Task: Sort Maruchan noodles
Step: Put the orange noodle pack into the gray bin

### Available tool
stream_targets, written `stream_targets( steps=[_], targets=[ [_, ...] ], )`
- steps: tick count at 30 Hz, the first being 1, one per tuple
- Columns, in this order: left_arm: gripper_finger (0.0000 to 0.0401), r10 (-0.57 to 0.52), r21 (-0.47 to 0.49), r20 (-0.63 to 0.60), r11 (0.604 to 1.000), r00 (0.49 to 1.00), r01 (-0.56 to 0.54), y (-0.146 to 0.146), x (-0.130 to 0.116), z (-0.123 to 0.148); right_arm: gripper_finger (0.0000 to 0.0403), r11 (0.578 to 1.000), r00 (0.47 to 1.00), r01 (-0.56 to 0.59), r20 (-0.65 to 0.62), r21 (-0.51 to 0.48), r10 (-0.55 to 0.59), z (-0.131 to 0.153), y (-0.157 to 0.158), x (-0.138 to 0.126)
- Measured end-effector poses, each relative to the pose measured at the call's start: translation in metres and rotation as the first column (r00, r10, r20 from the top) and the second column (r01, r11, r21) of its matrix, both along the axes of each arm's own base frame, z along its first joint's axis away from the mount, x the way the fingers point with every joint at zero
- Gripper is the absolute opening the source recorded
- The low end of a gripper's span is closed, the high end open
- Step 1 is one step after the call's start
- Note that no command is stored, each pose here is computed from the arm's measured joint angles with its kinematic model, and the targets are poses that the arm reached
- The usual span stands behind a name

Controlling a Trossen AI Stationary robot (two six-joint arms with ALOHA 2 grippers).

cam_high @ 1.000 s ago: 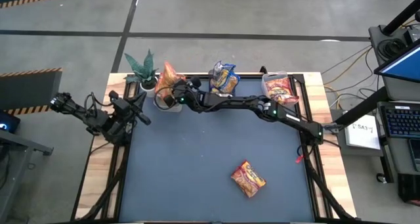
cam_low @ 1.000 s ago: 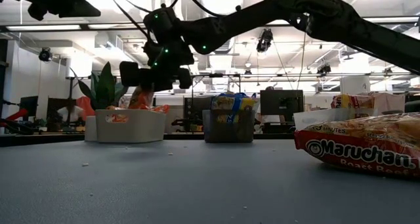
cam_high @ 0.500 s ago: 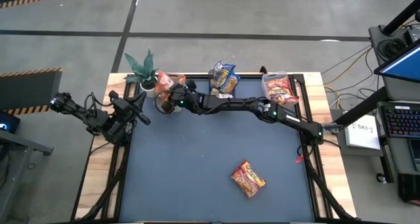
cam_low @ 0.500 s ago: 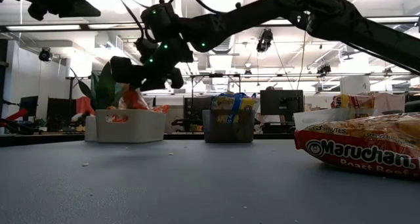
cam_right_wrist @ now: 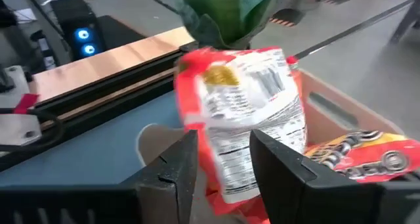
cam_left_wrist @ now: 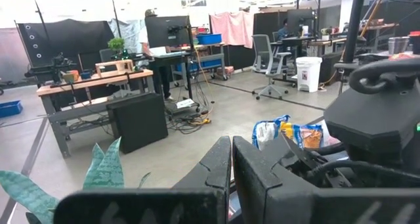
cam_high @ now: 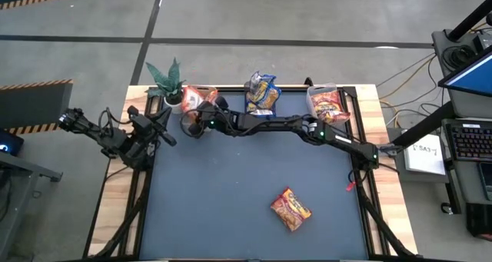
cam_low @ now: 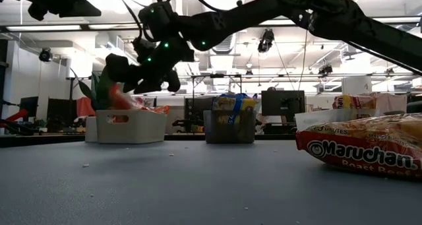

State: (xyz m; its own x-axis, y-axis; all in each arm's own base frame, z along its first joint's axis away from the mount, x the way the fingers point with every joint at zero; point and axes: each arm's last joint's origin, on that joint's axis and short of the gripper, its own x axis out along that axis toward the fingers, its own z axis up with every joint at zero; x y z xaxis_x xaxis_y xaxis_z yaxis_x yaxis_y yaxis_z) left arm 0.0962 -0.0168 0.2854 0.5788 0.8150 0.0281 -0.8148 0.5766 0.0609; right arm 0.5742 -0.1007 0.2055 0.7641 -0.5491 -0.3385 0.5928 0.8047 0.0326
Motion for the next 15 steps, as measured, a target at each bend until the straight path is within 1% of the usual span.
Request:
stream_targets(
  steps=[8,15],
  targets=[
    [0.0,0.0,0.0,-0.001,1.0,1.0,0.0,0.0,0.0,0.0,0.007,1.0,0.998,-0.002,-0.056,0.014,0.003,-0.012,0.0,-0.002],
    [0.0,0.0,0.005,-0.009,1.0,1.0,0.0,0.0,0.0,0.0,0.0024,1.0,0.99,-0.015,-0.137,0.0,0.015,-0.008,0.001,-0.007]
  ],
)
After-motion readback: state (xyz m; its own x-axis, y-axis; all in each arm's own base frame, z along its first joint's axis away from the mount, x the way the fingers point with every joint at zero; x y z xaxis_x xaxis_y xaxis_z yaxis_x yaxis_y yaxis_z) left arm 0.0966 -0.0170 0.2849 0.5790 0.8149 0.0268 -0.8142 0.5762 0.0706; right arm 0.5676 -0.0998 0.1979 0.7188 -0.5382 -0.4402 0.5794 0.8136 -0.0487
